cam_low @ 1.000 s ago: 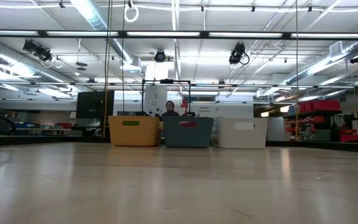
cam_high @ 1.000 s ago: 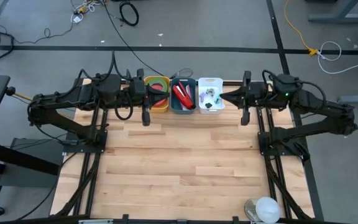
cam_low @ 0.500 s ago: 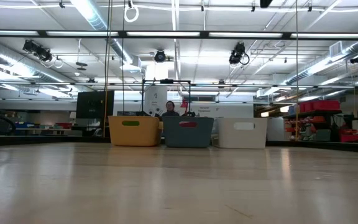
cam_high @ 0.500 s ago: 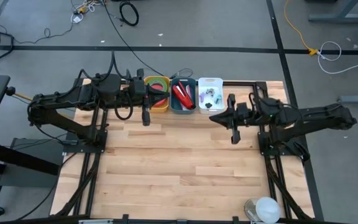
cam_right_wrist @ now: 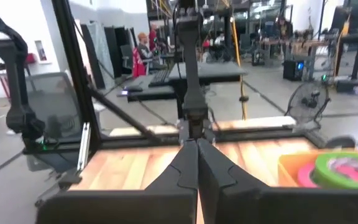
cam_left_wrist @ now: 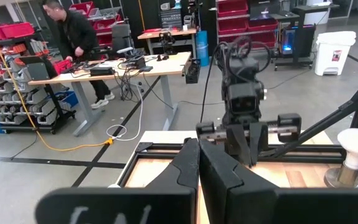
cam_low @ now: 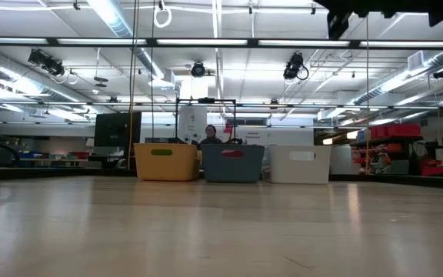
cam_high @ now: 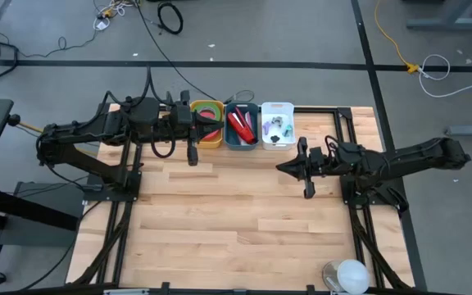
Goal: Pick and place Stapler, Stapler remover, tape
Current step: Return to Home Position
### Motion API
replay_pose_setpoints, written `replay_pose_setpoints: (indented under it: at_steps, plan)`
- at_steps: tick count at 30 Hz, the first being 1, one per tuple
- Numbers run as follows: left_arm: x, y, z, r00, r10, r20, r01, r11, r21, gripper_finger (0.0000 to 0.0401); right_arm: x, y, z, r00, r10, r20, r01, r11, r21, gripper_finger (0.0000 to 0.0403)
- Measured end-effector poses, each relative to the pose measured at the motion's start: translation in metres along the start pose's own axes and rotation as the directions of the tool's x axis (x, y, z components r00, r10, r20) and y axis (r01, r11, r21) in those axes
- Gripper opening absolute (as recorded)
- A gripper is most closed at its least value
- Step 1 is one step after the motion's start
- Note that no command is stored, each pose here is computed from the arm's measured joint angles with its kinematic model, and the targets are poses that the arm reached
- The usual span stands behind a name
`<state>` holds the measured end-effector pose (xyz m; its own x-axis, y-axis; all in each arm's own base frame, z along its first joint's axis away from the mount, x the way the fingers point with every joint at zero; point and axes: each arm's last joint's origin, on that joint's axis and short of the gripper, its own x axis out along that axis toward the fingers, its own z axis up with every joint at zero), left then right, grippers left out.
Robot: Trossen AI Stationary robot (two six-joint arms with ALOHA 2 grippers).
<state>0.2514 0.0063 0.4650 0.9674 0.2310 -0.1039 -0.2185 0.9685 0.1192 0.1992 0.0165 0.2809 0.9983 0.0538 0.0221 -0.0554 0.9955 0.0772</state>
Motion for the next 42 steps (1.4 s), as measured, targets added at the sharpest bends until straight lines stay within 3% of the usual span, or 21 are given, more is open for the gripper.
replay_pose_setpoints:
  at_steps: [11, 28, 42]
  plan:
    - [0.000, 0.000, 0.000, 1.000, 0.000, 0.000, 0.000, 1.000, 0.000, 0.0012, -0.012, -0.003, -0.040, 1.000, 0.001, -0.028, 0.000, 1.000, 0.009, 0.0000]
    - [0.000, 0.000, 0.000, 1.000, 0.000, -0.001, 0.000, 1.000, 0.001, 0.0012, -0.056, -0.008, -0.094, 0.999, -0.001, -0.052, 0.000, 1.000, -0.025, 0.0000]
    - [0.000, 0.000, 0.000, 1.000, -0.001, -0.001, 0.001, 1.000, 0.001, 0.0012, -0.076, -0.010, -0.106, 1.000, 0.001, 0.016, 0.000, 0.997, -0.077, 0.0000]
